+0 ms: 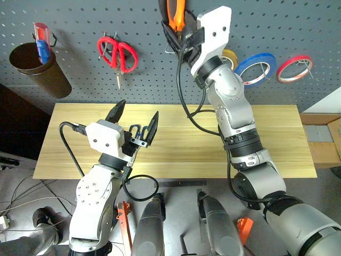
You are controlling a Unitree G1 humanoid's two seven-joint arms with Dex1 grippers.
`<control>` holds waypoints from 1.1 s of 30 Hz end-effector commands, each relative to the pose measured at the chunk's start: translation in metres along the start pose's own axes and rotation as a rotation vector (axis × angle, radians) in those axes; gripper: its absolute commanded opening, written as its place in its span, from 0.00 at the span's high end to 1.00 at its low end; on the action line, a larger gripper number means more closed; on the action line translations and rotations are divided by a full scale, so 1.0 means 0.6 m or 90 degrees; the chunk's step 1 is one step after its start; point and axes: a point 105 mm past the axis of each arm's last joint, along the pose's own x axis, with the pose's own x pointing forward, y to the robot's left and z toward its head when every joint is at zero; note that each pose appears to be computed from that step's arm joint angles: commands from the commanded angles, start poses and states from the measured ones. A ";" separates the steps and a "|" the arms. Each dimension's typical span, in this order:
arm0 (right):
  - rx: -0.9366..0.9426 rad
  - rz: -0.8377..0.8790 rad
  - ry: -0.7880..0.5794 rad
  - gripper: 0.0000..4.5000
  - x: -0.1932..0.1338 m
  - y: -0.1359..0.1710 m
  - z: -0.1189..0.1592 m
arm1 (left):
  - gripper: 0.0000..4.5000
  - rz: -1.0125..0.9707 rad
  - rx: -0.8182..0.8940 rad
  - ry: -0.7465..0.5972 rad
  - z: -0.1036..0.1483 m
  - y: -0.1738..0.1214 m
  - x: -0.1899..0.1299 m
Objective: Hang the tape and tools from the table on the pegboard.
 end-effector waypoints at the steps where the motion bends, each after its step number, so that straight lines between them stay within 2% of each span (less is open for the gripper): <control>1: 0.000 0.033 -0.029 0.53 -0.001 0.022 0.026 | 0.00 -0.002 0.007 -0.030 0.022 -0.001 -0.006; 8: -0.003 0.018 -0.022 0.03 -0.003 0.013 0.028 | 0.00 0.004 0.009 -0.020 0.015 0.004 -0.006; 9: -0.005 0.017 -0.022 0.01 -0.003 0.012 0.029 | 0.00 0.006 0.010 -0.017 0.013 0.005 -0.006; 14: -0.023 0.009 -0.019 0.01 -0.023 0.002 0.038 | 0.00 0.035 -0.009 0.030 -0.012 0.023 -0.010; 20: 0.010 0.030 0.039 0.01 -0.106 0.000 0.039 | 0.00 0.079 -0.044 0.170 -0.073 0.061 -0.046; 21: 0.051 0.054 0.075 0.01 -0.134 0.005 0.032 | 0.00 0.092 -0.096 0.226 -0.097 0.065 -0.061; 25: 0.134 0.119 0.222 0.01 -0.221 0.027 -0.004 | 0.00 0.113 -0.182 0.387 -0.163 0.071 -0.091; 28: 0.169 0.188 0.335 0.01 -0.271 0.068 -0.044 | 0.00 0.147 -0.126 0.527 -0.215 0.083 -0.100; 33: 0.231 0.263 0.393 0.01 -0.309 0.120 -0.074 | 0.00 0.100 -0.130 0.596 -0.249 0.073 -0.081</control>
